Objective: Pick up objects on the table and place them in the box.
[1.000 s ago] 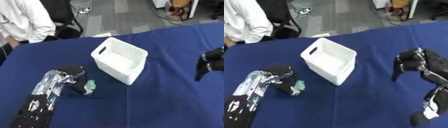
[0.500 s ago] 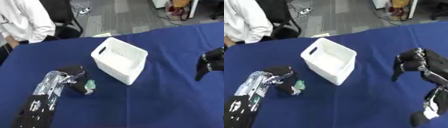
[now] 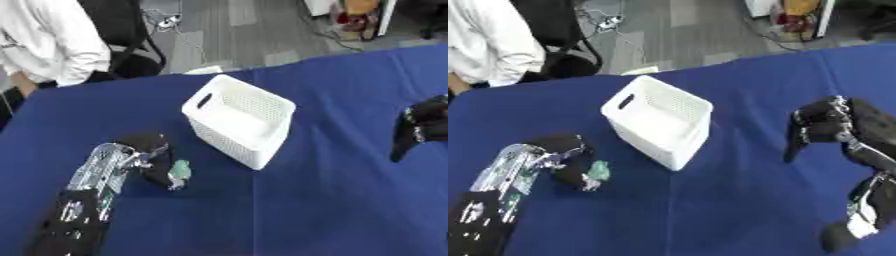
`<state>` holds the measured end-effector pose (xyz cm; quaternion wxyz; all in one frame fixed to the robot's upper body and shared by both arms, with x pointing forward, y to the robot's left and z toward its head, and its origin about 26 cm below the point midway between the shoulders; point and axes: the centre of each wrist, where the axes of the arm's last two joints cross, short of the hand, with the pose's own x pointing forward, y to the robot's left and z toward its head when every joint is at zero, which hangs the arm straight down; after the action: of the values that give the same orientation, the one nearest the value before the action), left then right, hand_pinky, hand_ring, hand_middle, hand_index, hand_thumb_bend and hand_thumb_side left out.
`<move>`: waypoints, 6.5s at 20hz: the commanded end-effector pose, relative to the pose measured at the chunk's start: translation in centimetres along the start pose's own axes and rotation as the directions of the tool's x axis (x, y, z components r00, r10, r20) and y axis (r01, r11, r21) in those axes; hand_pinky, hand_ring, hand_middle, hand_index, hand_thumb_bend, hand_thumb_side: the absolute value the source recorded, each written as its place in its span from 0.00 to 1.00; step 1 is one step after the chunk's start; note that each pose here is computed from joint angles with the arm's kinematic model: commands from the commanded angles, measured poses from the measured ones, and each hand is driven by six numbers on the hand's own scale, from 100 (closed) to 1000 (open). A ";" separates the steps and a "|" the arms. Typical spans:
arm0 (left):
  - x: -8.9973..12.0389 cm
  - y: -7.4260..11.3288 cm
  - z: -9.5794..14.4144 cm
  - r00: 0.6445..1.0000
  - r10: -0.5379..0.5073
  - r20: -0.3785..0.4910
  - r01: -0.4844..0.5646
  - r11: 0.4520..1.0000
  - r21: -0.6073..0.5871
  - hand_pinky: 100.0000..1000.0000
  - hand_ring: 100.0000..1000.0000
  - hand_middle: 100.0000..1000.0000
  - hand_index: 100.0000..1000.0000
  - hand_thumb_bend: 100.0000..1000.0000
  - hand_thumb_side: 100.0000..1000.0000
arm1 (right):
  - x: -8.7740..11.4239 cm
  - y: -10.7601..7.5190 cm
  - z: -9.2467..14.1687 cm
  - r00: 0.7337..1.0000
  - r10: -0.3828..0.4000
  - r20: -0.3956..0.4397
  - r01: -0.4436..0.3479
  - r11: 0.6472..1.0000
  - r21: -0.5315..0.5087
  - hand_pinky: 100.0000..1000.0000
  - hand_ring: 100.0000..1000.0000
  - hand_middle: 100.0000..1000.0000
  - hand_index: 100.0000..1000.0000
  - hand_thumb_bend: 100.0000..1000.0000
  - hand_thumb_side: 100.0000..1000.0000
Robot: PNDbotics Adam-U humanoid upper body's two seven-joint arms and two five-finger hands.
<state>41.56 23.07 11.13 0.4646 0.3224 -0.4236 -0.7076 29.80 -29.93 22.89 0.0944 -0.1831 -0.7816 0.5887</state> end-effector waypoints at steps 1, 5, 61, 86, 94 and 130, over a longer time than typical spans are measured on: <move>-0.5 1.0 0.3 1.000 -0.009 -0.020 0.009 1.000 0.027 0.00 0.01 0.27 0.71 0.69 0.63 | 0.1 -1.0 -0.3 0.999 0.037 0.025 -0.037 0.999 0.013 0.00 0.29 0.35 0.44 0.84 1.00; -0.6 0.8 0.2 1.000 0.000 -0.023 0.001 1.000 0.026 0.00 0.01 0.27 0.71 0.66 0.64 | 0.1 -1.0 -0.3 0.999 0.037 0.024 -0.037 0.999 0.013 0.00 0.29 0.35 0.44 0.84 1.00; -0.6 -0.4 -0.5 0.999 0.044 -0.007 -0.041 0.968 0.248 0.00 0.00 0.00 0.13 0.00 0.62 | 0.1 -1.1 -0.3 0.999 0.040 0.025 -0.040 0.999 0.008 0.00 0.29 0.35 0.44 0.83 1.00; -2.1 2.7 2.7 0.998 -0.051 -0.023 0.056 0.936 0.348 0.00 0.00 0.00 0.13 0.00 0.53 | 0.1 -1.0 -0.2 0.999 0.039 0.021 -0.040 0.999 0.018 0.00 0.29 0.35 0.44 0.84 1.00; -2.4 2.8 2.8 0.998 -0.059 -0.031 0.066 0.935 0.347 0.00 0.00 0.00 0.13 0.00 0.53 | 0.1 -1.0 -0.2 0.999 0.038 0.020 -0.039 0.999 0.020 0.00 0.29 0.35 0.44 0.84 1.00; -4.4 2.9 4.2 0.996 -0.054 -0.077 0.080 0.919 0.386 0.00 0.00 0.00 0.13 0.00 0.51 | 0.1 -1.0 -0.1 0.999 0.039 0.017 -0.039 0.999 0.024 0.00 0.29 0.35 0.44 0.84 1.00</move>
<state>40.80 26.83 14.25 0.3902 0.4253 -0.5270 -0.6239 29.85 -29.88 23.11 0.0934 -0.1847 -0.7808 0.5895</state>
